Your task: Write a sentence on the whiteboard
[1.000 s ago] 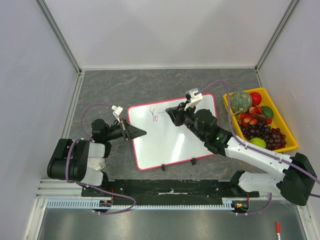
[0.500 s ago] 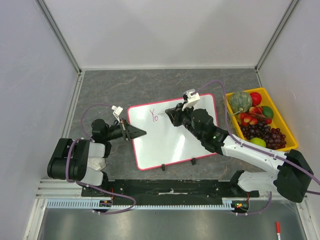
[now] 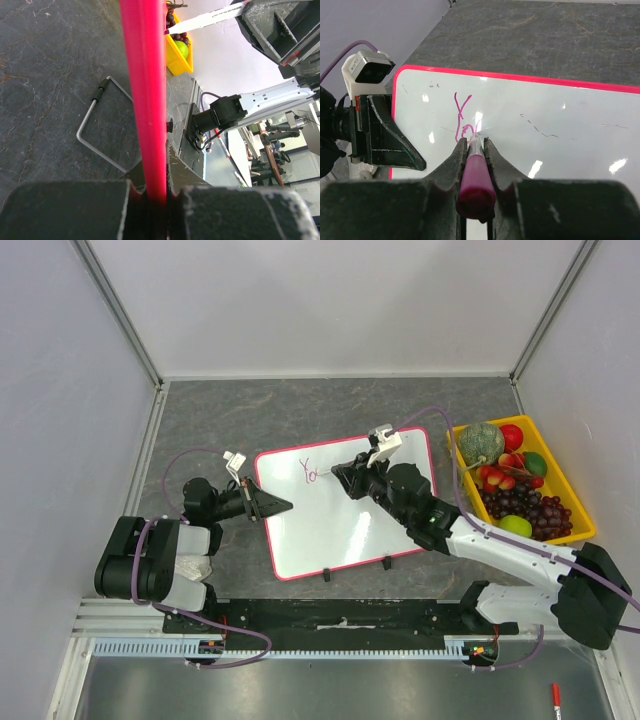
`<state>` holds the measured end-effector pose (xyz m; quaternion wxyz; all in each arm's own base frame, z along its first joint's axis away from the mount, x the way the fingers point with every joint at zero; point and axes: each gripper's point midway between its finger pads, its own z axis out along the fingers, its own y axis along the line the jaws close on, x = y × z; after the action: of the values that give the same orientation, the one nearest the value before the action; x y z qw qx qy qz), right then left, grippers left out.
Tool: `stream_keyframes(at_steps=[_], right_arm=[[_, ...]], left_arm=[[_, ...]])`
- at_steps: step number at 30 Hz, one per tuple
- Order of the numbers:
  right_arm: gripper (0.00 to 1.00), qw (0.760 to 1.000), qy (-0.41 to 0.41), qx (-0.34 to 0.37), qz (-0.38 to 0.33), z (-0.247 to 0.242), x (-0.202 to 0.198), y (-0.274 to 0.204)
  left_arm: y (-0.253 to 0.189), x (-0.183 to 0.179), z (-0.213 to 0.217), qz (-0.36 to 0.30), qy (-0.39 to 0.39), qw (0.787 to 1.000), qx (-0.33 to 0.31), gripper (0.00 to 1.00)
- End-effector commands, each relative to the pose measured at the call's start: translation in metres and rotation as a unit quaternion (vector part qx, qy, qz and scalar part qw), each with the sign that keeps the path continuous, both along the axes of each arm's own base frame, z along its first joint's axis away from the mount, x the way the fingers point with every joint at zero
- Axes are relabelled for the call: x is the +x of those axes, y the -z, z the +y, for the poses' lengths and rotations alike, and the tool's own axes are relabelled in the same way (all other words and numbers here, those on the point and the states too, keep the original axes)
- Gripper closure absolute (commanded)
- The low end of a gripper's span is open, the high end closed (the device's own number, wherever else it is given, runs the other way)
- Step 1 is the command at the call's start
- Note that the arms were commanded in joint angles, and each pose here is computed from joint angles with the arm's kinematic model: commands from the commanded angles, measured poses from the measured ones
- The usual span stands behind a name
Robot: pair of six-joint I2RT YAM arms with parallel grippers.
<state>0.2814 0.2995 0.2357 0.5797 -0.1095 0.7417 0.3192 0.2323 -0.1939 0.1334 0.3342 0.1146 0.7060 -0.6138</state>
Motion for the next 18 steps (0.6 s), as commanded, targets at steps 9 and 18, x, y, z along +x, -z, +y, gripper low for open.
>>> stream_keyframes(at_steps=[9, 18], right_arm=[[1.00, 0.999, 0.010, -0.028, 0.016, -0.013, -0.004, 0.021], [1.00, 0.999, 0.042, -0.030, 0.001, -0.021, 0.005, 0.010]], left_arm=[[0.011, 0.002, 0.002, -0.029, -0.009, 0.999, 0.018, 0.98], [0.010, 0.002, 0.001, -0.030, -0.007, 0.999, 0.018, 0.98]])
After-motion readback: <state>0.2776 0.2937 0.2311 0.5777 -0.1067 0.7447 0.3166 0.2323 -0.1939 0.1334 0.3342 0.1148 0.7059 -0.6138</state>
